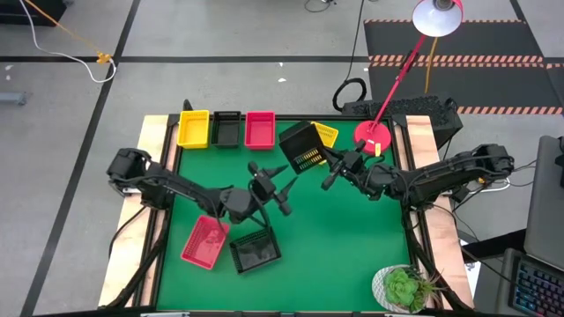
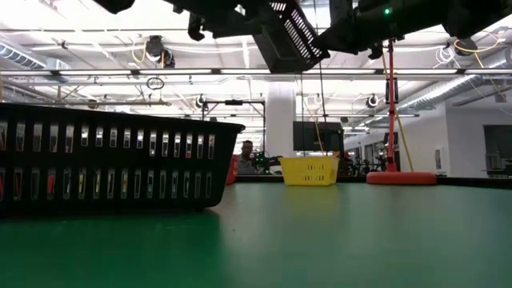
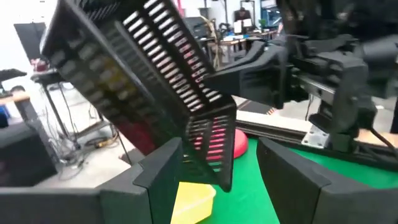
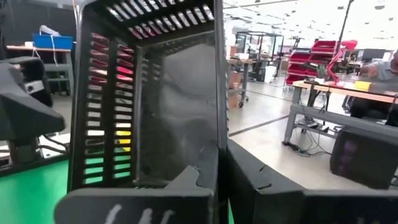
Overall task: Stack baskets by color
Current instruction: Stack the middle black bin on top of the top black bin
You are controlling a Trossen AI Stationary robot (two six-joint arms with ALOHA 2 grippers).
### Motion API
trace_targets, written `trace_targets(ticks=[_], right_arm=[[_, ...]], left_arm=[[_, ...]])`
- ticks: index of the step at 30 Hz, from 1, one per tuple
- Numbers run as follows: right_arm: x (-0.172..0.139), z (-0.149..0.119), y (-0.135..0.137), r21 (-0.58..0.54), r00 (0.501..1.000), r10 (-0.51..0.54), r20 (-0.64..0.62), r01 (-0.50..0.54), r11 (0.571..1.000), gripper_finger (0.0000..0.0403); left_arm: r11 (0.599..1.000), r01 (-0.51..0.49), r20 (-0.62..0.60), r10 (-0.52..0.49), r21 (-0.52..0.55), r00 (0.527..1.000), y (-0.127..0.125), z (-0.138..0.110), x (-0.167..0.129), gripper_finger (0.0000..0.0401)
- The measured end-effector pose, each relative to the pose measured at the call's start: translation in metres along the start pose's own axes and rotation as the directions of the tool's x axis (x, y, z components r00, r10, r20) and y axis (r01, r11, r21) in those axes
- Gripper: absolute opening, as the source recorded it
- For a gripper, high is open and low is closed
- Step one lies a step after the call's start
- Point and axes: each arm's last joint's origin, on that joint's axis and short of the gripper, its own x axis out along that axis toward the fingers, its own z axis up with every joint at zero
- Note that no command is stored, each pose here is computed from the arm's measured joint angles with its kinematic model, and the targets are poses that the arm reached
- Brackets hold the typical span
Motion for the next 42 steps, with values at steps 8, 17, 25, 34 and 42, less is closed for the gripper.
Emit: trace_targets(ticks=[8, 17, 25, 34, 42], right_arm=[[0.0, 0.001, -0.002, -0.041, 0.999, -0.054, 0.001, 0.054, 0.998, 0.0009], [0.0, 0.0, -0.002, -0.054, 0.998, -0.056, -0.001, 0.056, 0.997, 0.001], [0.0, 0.0, -0.003, -0.097, 0.995, -0.099, -0.005, 0.098, 0.99, 0.001], [-0.001, 0.0, -0.004, -0.125, 0.99, -0.138, -0.011, 0.135, 0.983, 0.0011], [-0.001, 0.0, -0.004, -0.146, 0.988, -0.153, -0.014, 0.15, 0.978, 0.0011]], left_arm=[[0.984, -0.051, -0.005, 0.051, -0.169, 0.999, 0.012, -0.001, 0.014, 0.0211], [0.968, -0.043, -0.041, 0.034, -0.246, 0.999, 0.021, -0.008, 0.026, 0.0211], [0.959, -0.055, -0.046, 0.044, -0.278, 0.998, 0.014, -0.027, 0.034, 0.0204], [0.948, 0.012, -0.001, -0.013, -0.318, 1.0, 0.02, -0.026, 0.043, 0.012], [0.943, -0.039, -0.003, 0.041, -0.33, 0.999, 0.031, -0.027, 0.053, 0.0133]])
